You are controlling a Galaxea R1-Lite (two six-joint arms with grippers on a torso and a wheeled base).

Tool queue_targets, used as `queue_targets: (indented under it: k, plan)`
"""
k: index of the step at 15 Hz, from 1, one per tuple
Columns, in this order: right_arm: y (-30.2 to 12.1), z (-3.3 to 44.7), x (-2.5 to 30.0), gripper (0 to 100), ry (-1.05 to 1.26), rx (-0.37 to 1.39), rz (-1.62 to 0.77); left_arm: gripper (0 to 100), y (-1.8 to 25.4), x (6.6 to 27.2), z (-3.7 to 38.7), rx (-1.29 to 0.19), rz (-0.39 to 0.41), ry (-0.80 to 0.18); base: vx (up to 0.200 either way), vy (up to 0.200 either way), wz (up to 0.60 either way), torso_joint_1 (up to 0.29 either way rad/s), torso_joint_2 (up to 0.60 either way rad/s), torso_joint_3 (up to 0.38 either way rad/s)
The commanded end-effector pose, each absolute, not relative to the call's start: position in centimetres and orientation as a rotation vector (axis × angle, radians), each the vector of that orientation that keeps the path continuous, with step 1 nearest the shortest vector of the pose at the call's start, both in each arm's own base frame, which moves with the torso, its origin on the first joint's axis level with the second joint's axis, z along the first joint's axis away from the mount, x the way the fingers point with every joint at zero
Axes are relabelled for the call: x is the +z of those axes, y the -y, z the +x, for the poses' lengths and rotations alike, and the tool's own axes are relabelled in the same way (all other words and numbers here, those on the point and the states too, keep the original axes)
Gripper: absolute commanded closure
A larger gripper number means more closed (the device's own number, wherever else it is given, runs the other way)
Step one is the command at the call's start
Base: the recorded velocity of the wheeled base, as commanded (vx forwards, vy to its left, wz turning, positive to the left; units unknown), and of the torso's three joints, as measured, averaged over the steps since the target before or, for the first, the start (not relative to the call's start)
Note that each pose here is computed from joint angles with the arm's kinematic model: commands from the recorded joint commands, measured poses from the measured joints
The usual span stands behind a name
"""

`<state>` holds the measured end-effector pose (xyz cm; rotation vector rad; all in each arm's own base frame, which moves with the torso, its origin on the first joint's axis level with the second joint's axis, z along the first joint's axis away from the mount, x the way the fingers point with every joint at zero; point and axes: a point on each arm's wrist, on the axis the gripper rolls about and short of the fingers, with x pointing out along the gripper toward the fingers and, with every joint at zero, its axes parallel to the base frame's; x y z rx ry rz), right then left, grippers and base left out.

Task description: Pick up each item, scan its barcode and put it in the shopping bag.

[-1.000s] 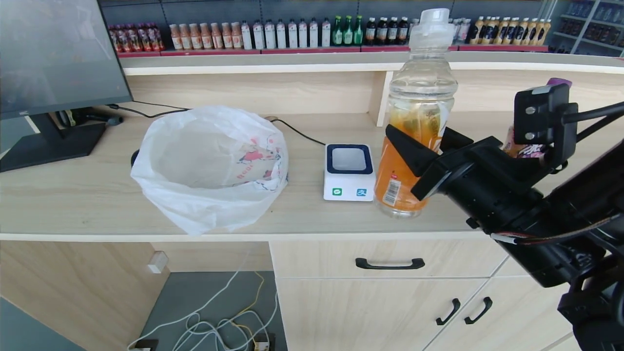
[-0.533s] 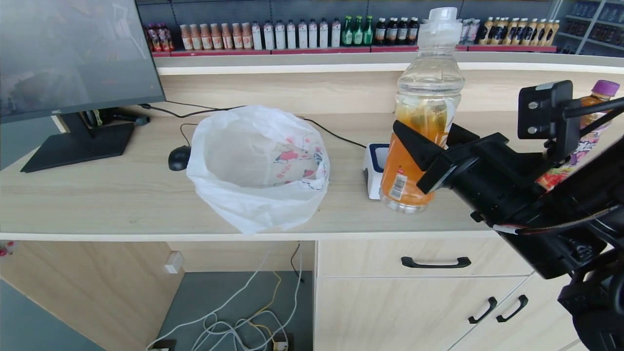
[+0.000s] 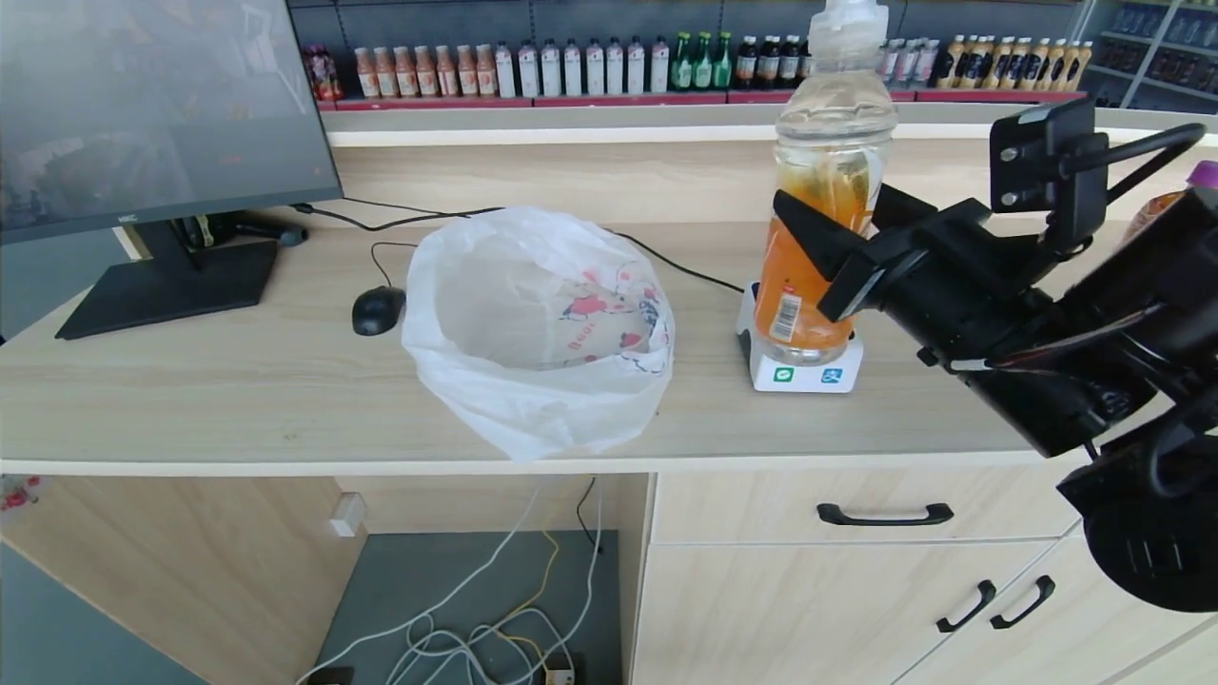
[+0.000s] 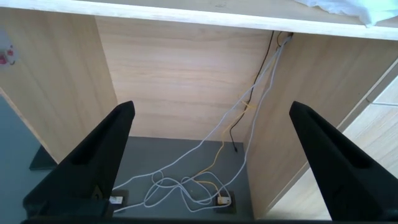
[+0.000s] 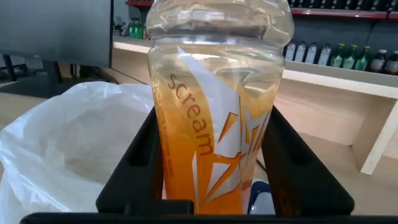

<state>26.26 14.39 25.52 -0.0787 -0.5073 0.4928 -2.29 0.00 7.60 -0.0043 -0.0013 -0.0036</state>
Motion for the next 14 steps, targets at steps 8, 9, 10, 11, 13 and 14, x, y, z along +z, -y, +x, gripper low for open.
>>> queue_targets:
  k: [8,9,10,11,13,14]
  plan:
    - [-11.6,31.7,26.7,100,0.71,0.575,-0.388,0,0.0,7.6,-2.3,-0.003,-0.005,0.002,0.0,0.0,0.0,0.0,0.0,0.0]
    - [-11.7,31.9,26.9,100,0.738,0.597,-0.411,0,0.0,7.6,-2.3,-0.003,-0.005,0.002,0.0,0.0,0.0,0.0,0.0,0.0]
    - [-11.8,32.4,27.3,100,0.784,0.64,-0.459,0,0.0,7.6,-2.3,-0.003,-0.005,0.002,0.0,0.0,0.0,0.0,0.0,0.0]
    - [-11.8,32.7,27.2,100,0.797,0.658,-0.482,0,0.0,7.6,-2.3,-0.003,-0.005,0.002,0.0,0.0,0.0,0.0,0.0,0.0]
    - [-11.3,32.9,27.2,100,0.813,0.676,-0.528,0,0.0,7.6,-2.3,-0.003,-0.005,0.002,0.0,0.0,0.0,0.0,0.0,0.0]
    - [-11.3,32.9,27.4,100,0.836,0.681,-0.555,0,0.0,7.6,-2.3,-0.003,-0.005,0.002,0.0,0.0,0.0,0.0,0.0,0.0]
